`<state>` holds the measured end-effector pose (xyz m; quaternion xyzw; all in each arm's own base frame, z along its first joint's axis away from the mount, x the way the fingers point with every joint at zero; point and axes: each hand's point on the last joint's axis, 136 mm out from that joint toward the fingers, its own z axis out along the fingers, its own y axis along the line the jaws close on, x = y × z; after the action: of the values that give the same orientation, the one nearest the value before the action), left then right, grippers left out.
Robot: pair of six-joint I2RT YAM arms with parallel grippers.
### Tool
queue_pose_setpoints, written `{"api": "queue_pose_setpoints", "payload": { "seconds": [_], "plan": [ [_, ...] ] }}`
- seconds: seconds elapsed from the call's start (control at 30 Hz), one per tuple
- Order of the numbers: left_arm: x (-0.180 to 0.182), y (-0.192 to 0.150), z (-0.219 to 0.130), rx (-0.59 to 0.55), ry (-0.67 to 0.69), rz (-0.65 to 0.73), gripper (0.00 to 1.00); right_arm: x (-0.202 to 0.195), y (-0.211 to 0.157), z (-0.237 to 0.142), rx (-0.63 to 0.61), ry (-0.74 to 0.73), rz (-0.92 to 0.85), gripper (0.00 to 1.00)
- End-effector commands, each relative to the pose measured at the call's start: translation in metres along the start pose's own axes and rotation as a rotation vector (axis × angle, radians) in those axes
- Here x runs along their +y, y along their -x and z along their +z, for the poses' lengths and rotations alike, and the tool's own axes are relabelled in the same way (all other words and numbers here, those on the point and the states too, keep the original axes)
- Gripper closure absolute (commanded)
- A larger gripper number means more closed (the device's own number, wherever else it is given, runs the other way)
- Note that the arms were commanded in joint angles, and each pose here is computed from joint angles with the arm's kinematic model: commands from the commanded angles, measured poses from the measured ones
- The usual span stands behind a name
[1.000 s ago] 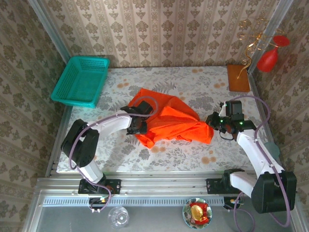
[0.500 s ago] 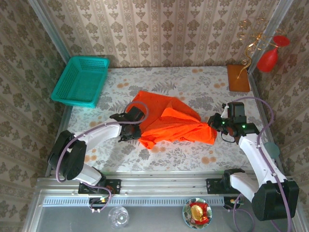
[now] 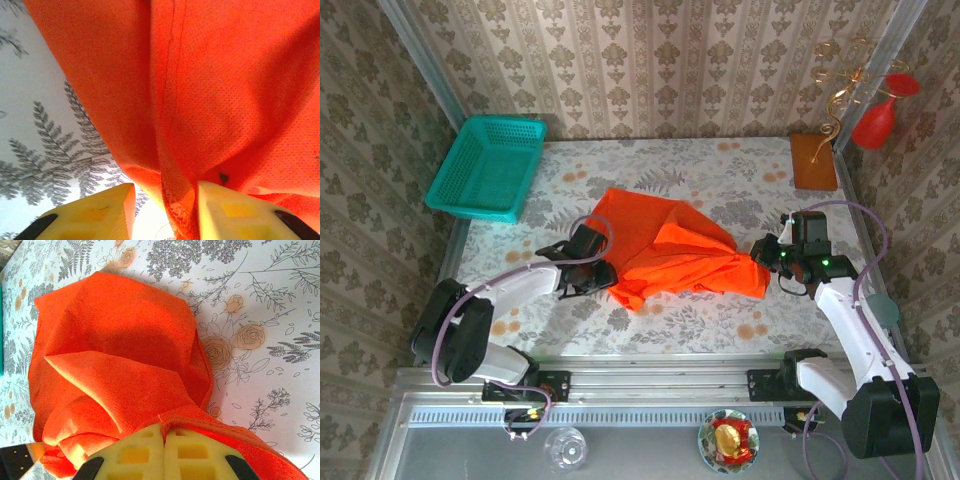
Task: Fold the inside-out t-shirt
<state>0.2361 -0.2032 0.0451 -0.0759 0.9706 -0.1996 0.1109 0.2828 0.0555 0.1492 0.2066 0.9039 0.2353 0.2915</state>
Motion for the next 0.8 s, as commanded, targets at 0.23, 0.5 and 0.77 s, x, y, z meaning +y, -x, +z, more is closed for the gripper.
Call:
{"api": "queue_pose_setpoints", "payload": {
  "seconds": [0.23,0.5,0.77],
  "plan": [
    [0.002,-0.031,-0.013,0.022,-0.029,-0.03,0.65,-0.006,-0.006,0.0,0.017,-0.022,0.02,1.0],
    [0.029,-0.053,-0.014,0.032,0.007,-0.069,0.74,-0.008,-0.008,0.005,0.037,-0.028,0.023,1.0],
    [0.012,-0.039,-0.032,-0.008,-0.046,-0.077,0.7,-0.007,-0.008,0.005,0.038,-0.029,0.016,1.0]
  ]
}}
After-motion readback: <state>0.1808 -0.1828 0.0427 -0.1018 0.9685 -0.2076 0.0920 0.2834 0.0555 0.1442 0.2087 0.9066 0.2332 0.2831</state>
